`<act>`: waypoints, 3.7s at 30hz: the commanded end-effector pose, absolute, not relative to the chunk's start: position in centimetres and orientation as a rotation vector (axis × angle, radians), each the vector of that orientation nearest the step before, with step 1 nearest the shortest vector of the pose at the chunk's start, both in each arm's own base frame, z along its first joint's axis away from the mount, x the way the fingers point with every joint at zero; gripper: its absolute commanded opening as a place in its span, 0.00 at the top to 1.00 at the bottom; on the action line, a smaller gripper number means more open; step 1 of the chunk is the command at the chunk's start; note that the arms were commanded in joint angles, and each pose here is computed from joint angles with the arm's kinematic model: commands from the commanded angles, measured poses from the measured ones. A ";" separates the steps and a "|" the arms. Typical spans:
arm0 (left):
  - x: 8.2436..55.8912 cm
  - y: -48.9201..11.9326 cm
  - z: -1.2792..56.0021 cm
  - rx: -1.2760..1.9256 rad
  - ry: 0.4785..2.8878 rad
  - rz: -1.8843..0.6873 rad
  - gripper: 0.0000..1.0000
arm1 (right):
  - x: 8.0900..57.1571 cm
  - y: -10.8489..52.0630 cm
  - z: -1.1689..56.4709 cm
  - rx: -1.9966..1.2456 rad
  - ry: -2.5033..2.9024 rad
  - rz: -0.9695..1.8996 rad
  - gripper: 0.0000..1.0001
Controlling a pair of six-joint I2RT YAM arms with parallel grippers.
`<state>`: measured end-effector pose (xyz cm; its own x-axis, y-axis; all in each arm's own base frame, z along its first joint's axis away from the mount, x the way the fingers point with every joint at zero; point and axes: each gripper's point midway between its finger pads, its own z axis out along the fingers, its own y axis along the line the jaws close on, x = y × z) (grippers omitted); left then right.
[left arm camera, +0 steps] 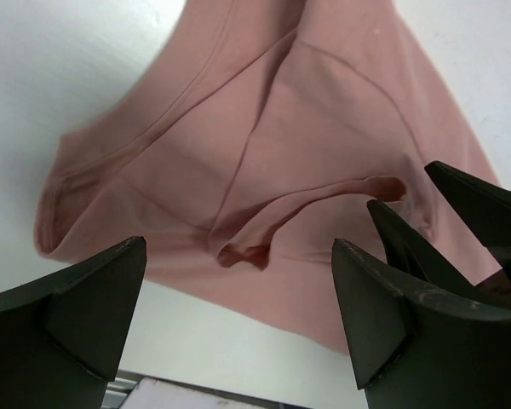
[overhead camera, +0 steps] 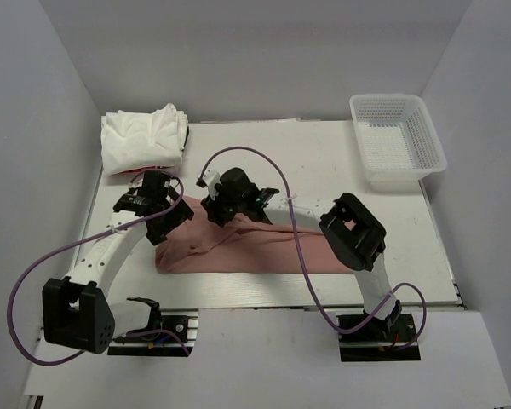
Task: Fold and stack the t-shirts
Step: Fold the other side of the tshirt into a rectangle, then rotate the tshirt 90 degrees
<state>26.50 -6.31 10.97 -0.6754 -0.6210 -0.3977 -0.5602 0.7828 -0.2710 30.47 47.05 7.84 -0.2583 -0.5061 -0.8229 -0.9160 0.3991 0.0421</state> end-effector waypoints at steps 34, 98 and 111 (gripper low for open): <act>25.1 -5.6 10.7 -0.876 2.502 -0.140 0.01 | 19.8 39.2 9.5 -1.093 1.933 0.796 0.76; 56.6 -31.6 -6.1 -0.410 2.566 -0.937 0.01 | 8.2 29.2 4.7 -1.012 2.604 0.886 0.10; 63.5 -31.1 0.8 -0.482 2.260 -0.909 0.01 | 11.0 29.2 9.4 -0.860 2.468 0.736 0.10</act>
<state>63.09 -34.20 6.10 -0.7395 -0.5036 -0.4466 0.0638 0.6081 -0.7913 9.70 29.20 6.58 -0.7196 -0.5067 -0.4749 -0.6846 0.6322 0.3627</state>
